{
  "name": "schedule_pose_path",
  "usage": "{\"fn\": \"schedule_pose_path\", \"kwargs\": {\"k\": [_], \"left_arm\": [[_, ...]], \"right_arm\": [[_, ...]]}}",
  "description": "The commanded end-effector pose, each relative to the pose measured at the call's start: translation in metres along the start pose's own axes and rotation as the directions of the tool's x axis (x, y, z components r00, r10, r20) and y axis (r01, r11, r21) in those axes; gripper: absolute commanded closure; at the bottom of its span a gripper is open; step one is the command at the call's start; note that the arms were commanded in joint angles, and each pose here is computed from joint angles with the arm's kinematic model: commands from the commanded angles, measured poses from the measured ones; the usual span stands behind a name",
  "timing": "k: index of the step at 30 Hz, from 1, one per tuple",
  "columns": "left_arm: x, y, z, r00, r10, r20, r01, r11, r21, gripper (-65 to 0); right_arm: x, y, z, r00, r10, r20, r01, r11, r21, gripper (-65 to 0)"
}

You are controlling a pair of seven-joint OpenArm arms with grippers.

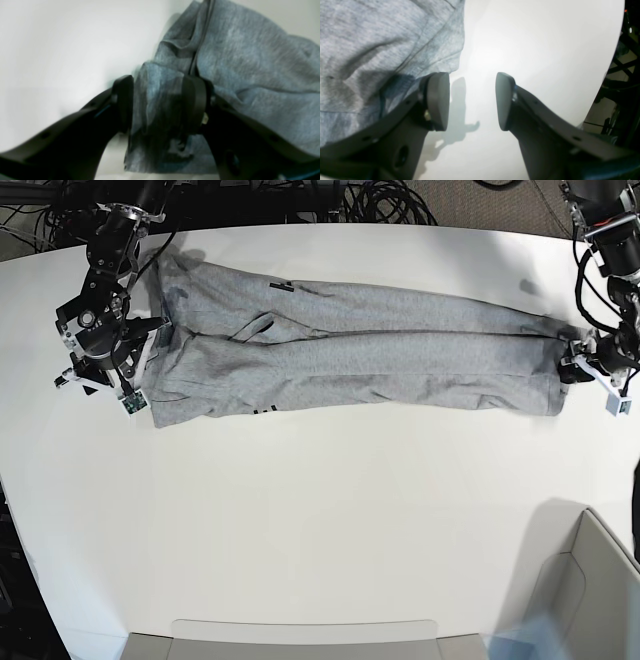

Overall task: Fold the T-shirt properly
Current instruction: 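Regrasp the folded end with the left gripper and pull it taut, then lift the strip end with the left gripper and fold it toward the right gripper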

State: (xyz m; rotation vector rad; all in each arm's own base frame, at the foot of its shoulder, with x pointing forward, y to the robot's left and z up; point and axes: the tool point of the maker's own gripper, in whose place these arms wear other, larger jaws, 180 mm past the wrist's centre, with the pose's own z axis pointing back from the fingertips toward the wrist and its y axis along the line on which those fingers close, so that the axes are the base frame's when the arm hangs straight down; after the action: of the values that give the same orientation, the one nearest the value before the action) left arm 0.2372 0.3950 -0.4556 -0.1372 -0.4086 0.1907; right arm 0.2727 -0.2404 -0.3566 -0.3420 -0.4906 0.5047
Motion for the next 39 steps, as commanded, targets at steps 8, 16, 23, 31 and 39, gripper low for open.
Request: {"fn": "schedule_pose_path", "kwargs": {"k": [8, 16, 23, 31, 39], "left_arm": [[-0.080, -0.049, -0.039, 0.951, -0.155, -0.267, 0.141, 0.987, -0.072, -31.7], [-0.104, -0.069, -0.051, 0.939, -0.187, -0.287, 0.159, 0.980, -0.119, -11.3], [-0.092, -0.059, -0.046, 0.955, -0.149, -0.256, 0.128, 0.987, -0.096, 0.0], [-0.033, 0.010, -0.004, 0.996, 0.006, -0.088, -0.002, 0.999, 0.043, 0.0], [-0.024, 0.028, 0.013, 0.994, 0.003, -0.110, 0.006, 0.997, 0.079, 0.0]], "right_arm": [[0.008, -0.008, 0.004, 0.999, 0.020, 0.027, -0.019, 1.000, -0.020, -29.3], [0.009, -0.008, 0.004, 0.999, 0.017, 0.029, -0.017, 1.000, -0.019, -29.3], [0.015, -0.011, 0.005, 0.999, 0.014, 0.044, -0.012, 1.000, -0.027, -29.3], [0.022, -0.007, 0.005, 0.998, 0.029, 0.057, -0.028, 0.999, -0.020, -29.3], [0.024, -0.008, 0.005, 0.998, 0.027, 0.062, -0.026, 0.999, -0.022, -29.3]]}}
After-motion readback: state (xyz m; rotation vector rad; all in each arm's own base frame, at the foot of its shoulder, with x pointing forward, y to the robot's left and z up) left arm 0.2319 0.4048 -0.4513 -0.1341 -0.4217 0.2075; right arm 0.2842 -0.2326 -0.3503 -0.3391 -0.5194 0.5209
